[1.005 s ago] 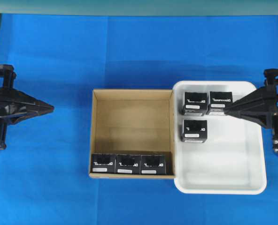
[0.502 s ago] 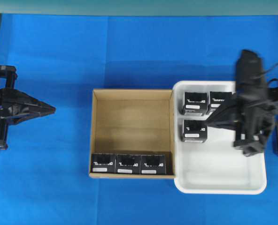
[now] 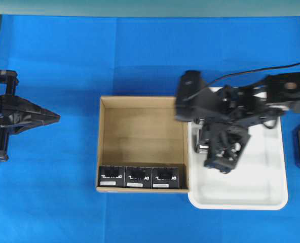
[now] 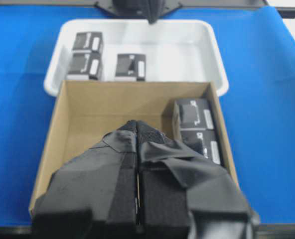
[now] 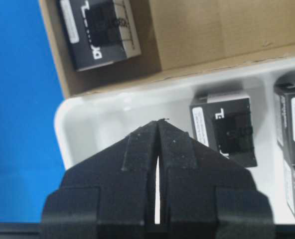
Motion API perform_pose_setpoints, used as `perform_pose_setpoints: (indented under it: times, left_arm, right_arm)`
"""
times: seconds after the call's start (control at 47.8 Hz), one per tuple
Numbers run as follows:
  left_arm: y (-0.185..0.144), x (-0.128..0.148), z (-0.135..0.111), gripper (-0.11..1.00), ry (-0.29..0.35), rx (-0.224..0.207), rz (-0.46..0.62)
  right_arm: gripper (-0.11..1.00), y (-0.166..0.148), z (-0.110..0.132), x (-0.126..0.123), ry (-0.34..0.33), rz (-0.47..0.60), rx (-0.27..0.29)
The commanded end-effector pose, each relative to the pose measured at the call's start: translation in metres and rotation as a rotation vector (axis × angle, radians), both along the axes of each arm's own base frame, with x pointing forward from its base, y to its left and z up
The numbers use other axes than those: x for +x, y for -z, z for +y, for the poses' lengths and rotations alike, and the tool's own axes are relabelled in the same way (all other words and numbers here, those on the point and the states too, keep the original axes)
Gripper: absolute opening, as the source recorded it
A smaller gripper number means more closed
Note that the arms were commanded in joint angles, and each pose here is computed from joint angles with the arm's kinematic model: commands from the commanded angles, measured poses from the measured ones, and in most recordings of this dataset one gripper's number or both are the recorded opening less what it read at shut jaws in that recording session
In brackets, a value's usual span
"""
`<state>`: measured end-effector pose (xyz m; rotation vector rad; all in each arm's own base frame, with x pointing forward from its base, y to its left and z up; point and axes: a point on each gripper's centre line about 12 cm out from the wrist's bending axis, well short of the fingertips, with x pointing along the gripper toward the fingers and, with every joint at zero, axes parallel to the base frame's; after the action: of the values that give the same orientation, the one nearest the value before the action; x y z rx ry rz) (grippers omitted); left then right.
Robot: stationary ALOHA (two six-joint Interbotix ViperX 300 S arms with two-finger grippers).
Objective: Pick the box from inside the cardboard box.
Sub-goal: 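Swing the right arm from the tray toward the cardboard box, then lower the open right gripper into the cardboard box over the rightmost package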
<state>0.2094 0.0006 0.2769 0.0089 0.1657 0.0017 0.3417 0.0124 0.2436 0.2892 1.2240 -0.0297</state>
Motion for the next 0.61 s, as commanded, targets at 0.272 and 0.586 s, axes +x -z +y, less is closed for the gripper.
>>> perform_pose_setpoints:
  times: [0.272, 0.586]
  left_arm:
    - [-0.011, 0.002, 0.002, -0.06, -0.009, 0.002, -0.031]
    - [-0.012, 0.002, 0.002, -0.06, -0.009, 0.002, -0.034]
  right_arm:
    - [0.02, 0.018, 0.006, 0.043, -0.069, 0.061, -0.010]
    - [0.05, 0.028, 0.011, 0.056, -0.167, 0.091, -0.034]
